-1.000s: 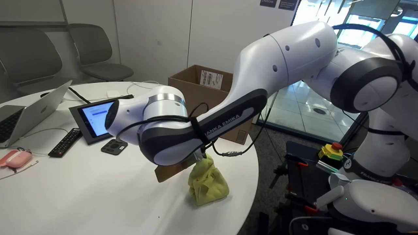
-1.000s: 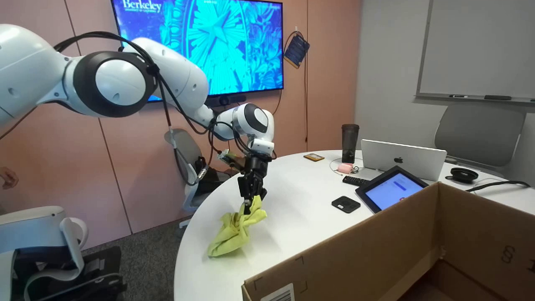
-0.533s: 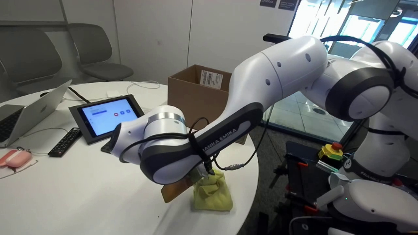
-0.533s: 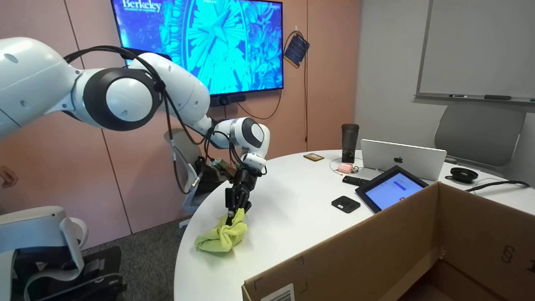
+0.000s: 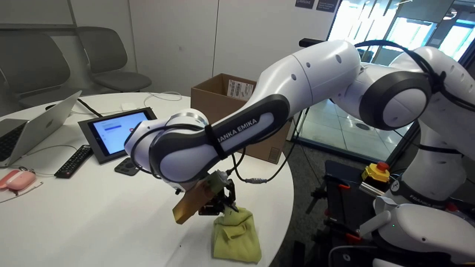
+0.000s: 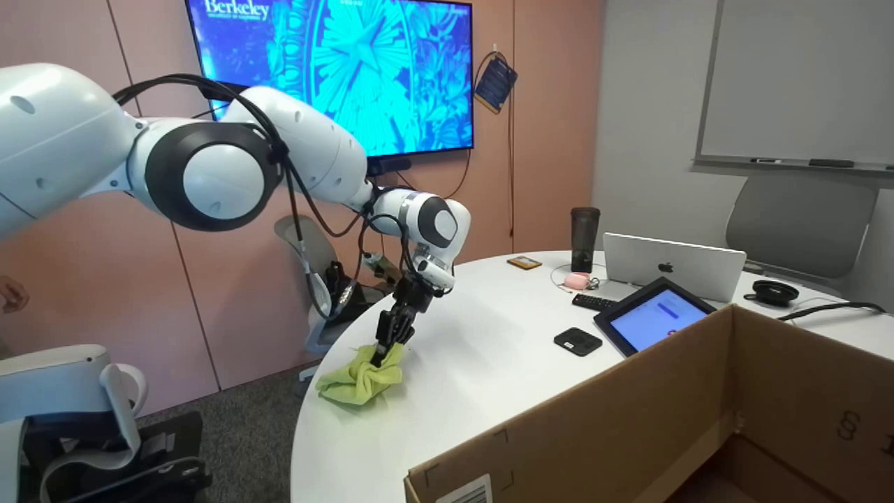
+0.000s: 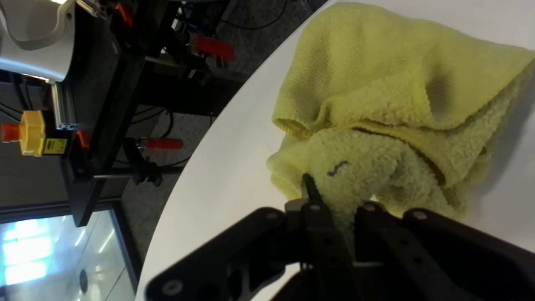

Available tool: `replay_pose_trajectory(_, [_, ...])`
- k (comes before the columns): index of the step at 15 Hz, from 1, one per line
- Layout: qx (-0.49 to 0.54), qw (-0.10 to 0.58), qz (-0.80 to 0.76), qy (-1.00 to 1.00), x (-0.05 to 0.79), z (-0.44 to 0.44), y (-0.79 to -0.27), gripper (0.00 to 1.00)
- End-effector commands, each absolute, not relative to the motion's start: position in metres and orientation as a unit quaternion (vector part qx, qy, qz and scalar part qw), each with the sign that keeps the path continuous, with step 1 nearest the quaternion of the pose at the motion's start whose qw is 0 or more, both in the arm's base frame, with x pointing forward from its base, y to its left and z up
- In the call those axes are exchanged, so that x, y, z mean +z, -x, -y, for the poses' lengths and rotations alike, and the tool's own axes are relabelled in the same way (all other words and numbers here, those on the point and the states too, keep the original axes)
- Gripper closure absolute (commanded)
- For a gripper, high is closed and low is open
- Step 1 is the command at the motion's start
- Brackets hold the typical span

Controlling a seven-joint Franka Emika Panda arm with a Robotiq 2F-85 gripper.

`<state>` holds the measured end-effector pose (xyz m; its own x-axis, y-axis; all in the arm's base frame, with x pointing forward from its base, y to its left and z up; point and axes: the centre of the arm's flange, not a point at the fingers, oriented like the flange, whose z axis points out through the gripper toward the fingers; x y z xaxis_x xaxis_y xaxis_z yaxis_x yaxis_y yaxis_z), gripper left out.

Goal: Pick up the pen, put it on the lime towel, fold the towel, pick up the folded towel and put it in the box.

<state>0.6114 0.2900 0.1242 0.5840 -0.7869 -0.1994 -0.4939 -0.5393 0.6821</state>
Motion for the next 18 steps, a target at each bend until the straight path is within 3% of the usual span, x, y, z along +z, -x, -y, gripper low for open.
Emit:
replay_pose_trajectory(1, [-0.301, 0.209, 0.380, -0.849, 0.134, -0.277, -0.629, 0.99])
replay_pose_trajectory(5, [-0.322, 0.120, 0.419, -0.841, 0.141, -0.254, -0.647, 0.99])
replay_pose_trajectory(10, [-0.278, 0.023, 0.490, -0.826, 0.169, -0.209, -0.680, 0.99])
replay_pose_trajectory(14, [-0.235, 0.008, 0.521, -0.821, 0.188, -0.182, -0.704, 0.99])
replay_pose_trajectory(18, [-0.200, 0.038, 0.552, -0.808, 0.207, -0.164, -0.717, 0.99])
